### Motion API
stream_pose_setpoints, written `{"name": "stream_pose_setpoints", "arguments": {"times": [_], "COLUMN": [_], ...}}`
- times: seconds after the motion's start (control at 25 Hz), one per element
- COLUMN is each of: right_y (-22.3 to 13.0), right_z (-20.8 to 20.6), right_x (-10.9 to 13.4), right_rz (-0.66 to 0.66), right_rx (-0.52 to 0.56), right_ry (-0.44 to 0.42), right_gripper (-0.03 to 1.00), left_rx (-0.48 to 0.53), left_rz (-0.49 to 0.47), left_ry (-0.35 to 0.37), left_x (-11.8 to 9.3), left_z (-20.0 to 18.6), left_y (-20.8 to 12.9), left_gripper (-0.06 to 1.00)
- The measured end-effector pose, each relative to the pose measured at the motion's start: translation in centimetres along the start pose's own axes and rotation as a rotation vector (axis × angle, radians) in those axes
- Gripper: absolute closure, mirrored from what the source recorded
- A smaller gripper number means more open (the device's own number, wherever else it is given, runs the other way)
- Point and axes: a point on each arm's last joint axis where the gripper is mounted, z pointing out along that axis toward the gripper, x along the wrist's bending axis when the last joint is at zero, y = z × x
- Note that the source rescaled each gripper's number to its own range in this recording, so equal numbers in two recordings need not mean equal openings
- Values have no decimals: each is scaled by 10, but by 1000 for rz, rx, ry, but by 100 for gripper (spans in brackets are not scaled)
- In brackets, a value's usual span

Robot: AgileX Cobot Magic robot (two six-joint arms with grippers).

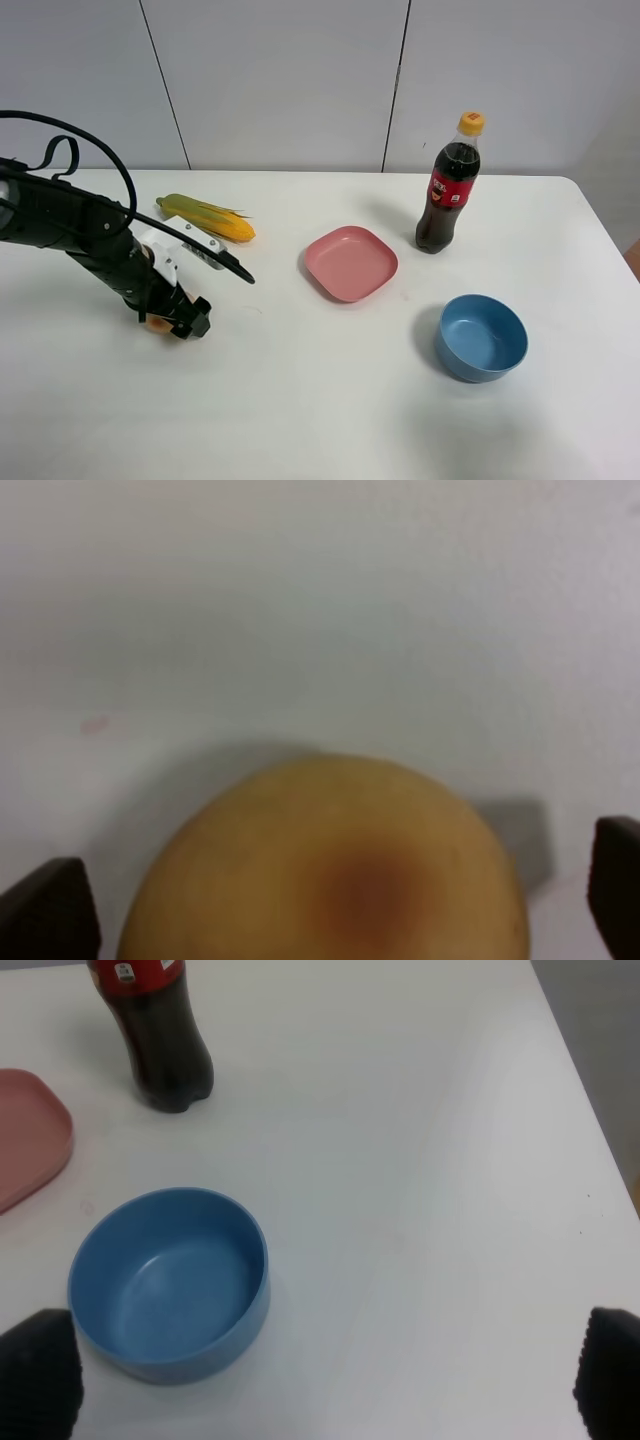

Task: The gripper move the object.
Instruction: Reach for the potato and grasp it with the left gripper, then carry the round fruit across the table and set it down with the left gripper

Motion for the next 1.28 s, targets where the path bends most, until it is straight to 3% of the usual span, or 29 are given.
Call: {"name": "stream_pose_setpoints", "arguments": {"times": [0.08,0.16,0.2,0.32,0.4,0.44,0.6,0.88,1.12,1.28], "right_y": [0,0,0,0,0,0,0,0,0,0], "right_z": [0,0,0,0,0,0,0,0,0,0], "right_x": [0,0,0,0,0,0,0,0,0,0], "right_rz": [0,0,0,0,0,0,0,0,0,0], "right_rx": [0,0,0,0,0,0,0,0,0,0], "right_ry": [0,0,0,0,0,0,0,0,0,0], "right_gripper": [-3,-3,-3,-3,-3,-3,-3,-3,-3,-3], "left_rx": [-2,-2,-2,11,23,32,53,-147,-280,-338], "left_rz": [-2,-2,-2,-2,-7,-6,-6,11,95,137], "left_ry": [0,0,0,-5,-13,-18,-38,-26,-75,-137], "left_x": [0,0,0,0,-1,-2,-5,-11,-51,-90], "left_z": [0,0,0,0,-2,-5,-24,-109,-153,-164], "left_y": [0,0,0,-1,-2,-2,-4,29,69,98], "left_gripper": [-4,9,19,66,84,88,90,92,92,93]}}
